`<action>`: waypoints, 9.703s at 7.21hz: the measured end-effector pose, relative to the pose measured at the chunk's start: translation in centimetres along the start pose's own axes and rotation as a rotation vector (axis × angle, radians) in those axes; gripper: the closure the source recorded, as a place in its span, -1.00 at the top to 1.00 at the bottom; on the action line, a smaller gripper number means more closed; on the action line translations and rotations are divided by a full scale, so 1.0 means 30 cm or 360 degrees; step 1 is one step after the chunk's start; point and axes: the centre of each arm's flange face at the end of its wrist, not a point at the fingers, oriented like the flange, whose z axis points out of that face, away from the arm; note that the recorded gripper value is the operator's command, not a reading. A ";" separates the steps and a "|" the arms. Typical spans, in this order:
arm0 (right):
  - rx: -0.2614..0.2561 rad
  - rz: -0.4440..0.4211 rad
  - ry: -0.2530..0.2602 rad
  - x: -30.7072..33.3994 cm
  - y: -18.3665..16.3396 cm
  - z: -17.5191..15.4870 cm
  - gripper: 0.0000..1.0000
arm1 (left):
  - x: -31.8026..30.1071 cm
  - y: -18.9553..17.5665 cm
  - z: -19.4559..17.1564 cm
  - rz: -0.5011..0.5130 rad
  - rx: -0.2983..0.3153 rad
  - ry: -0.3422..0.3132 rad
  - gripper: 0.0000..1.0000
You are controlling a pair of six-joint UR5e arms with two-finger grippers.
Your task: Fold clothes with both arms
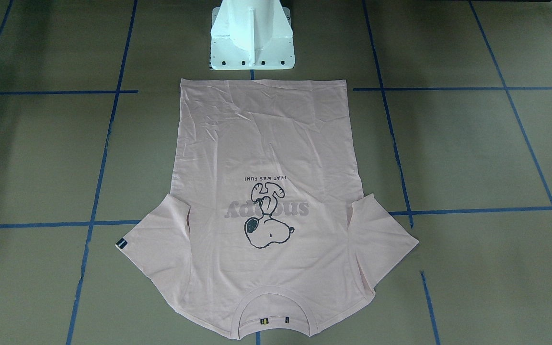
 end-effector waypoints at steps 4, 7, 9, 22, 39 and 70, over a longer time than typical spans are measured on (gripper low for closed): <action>0.0049 -0.0153 -0.0045 -0.215 -0.047 0.102 1.00 | 0.017 -0.011 -0.005 0.0033 0.0018 0.0006 1.00; 0.0235 0.0091 -0.0053 -0.742 -0.246 0.340 0.89 | 0.034 -0.007 -0.009 0.0080 0.0064 0.0044 1.00; 0.0373 0.0396 -0.0020 -1.147 -0.419 0.480 0.57 | 0.057 -0.002 -0.015 0.0155 0.0133 0.0123 1.00; 0.0395 0.0740 0.0029 -1.271 -0.332 0.642 0.04 | 0.072 0.017 -0.018 0.0219 0.0192 0.0179 1.00; 0.0413 0.0829 -0.0052 -1.800 -0.449 0.569 -1.00 | 0.085 0.014 -0.030 0.0231 0.0202 0.0184 1.00; 0.0362 0.0230 -0.0321 -1.526 0.057 0.134 1.00 | 1.265 -0.537 0.856 -0.0297 0.0253 -0.0020 -0.05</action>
